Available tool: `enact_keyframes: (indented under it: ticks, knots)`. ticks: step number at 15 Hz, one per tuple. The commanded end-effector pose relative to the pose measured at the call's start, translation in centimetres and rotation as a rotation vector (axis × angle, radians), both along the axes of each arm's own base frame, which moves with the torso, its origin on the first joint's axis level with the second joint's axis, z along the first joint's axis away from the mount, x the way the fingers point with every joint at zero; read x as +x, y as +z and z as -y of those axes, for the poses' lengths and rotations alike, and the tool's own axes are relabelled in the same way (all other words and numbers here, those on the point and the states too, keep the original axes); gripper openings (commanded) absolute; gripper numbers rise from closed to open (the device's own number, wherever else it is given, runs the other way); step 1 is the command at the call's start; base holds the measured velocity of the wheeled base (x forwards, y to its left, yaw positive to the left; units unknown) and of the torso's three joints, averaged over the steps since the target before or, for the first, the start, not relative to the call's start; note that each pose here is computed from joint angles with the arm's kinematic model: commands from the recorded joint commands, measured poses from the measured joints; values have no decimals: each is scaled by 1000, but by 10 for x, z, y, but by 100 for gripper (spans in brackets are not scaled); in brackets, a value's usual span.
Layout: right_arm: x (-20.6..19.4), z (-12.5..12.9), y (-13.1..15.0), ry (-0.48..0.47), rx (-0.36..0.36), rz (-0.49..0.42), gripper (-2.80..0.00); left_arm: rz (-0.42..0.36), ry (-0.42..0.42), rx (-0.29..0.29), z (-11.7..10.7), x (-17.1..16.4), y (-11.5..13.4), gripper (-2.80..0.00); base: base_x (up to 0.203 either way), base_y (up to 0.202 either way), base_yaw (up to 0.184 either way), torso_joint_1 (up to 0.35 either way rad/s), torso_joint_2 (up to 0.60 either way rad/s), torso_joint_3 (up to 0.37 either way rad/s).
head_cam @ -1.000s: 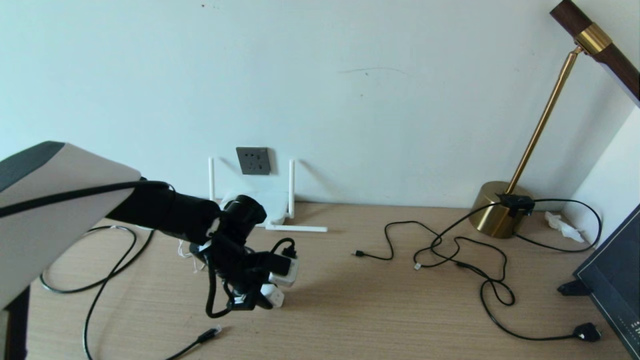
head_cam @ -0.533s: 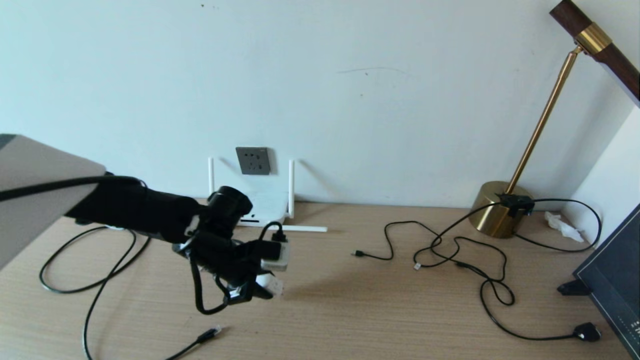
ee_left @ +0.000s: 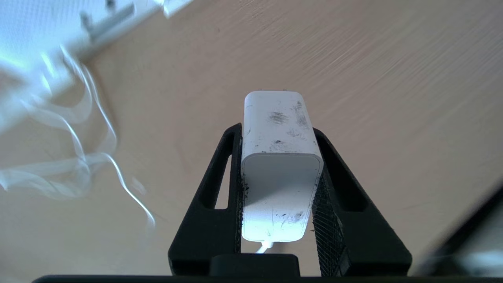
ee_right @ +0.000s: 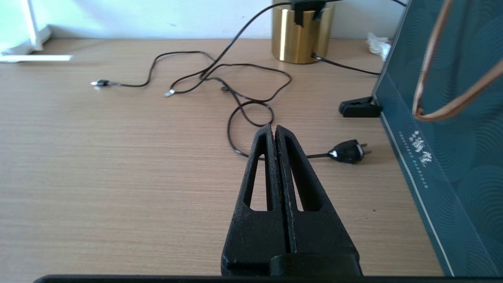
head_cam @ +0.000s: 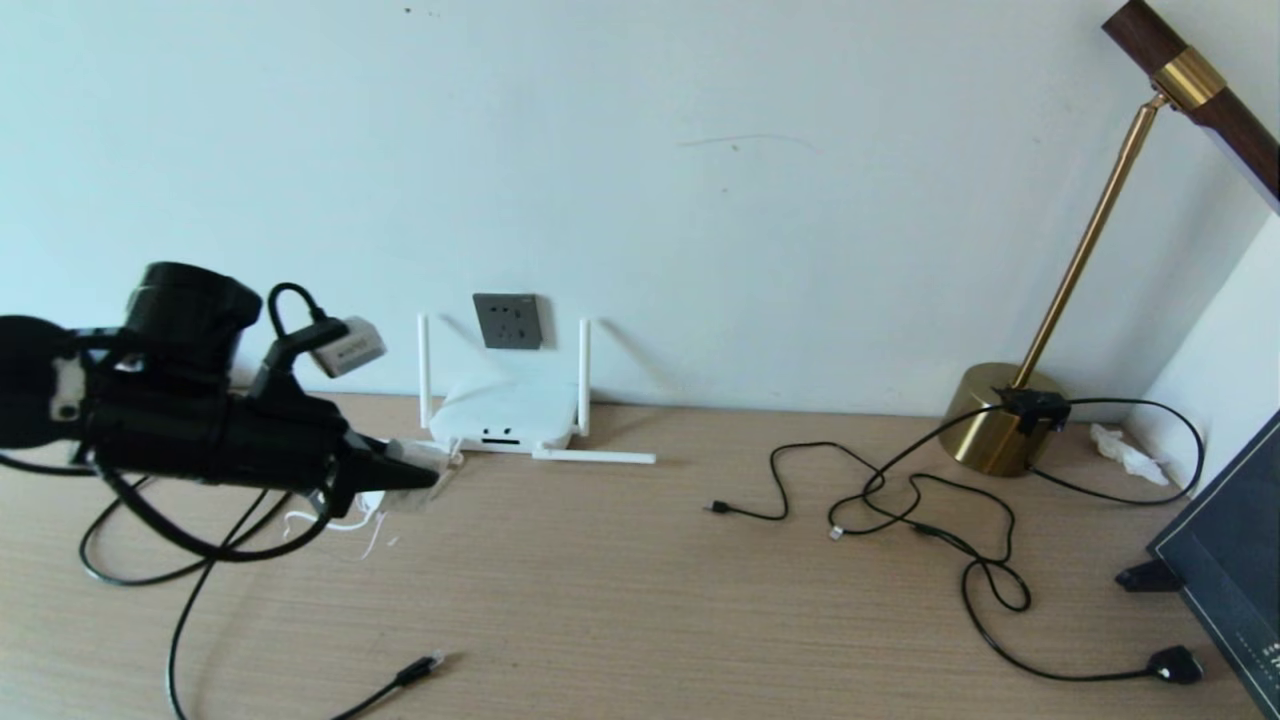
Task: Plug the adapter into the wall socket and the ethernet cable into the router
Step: Align plug and socket
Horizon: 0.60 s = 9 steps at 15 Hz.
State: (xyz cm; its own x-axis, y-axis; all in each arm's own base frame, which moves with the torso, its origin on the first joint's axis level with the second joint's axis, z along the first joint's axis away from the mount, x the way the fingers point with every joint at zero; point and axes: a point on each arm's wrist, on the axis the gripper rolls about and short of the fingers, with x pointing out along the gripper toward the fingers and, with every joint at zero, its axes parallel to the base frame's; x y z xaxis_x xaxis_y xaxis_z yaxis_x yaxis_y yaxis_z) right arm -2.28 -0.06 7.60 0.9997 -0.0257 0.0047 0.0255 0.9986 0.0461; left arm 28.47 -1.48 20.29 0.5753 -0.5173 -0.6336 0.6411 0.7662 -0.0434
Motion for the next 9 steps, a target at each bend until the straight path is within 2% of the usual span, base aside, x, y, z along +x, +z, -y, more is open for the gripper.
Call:
enact_keyframes:
  ticks: [1, 3, 4, 6, 9]
  knots:
    - [0, 0, 0, 0, 0, 0, -280, -56, 141, -132, -14, -20, 12, -280, 0, 0, 0, 0, 0, 0]
    - [0, 0, 0, 0, 0, 0, -280, -164, 272, -268, -15, -25, 11, -280, 0, 0, 0, 0, 0, 0]
    - [0, 0, 0, 0, 0, 0, -280, -191, 325, -324, -14, -23, 11, -280, 0, 0, 0, 0, 0, 0]
    - [0, 0, 0, 0, 1, -1, -280, -95, 377, -295, -11, -14, 1, -280, 0, 0, 0, 0, 0, 0]
    - [0, 0, 0, 0, 2, 0, -280, 97, 485, -184, 5, 15, -30, -280, 0, 0, 0, 0, 0, 0]
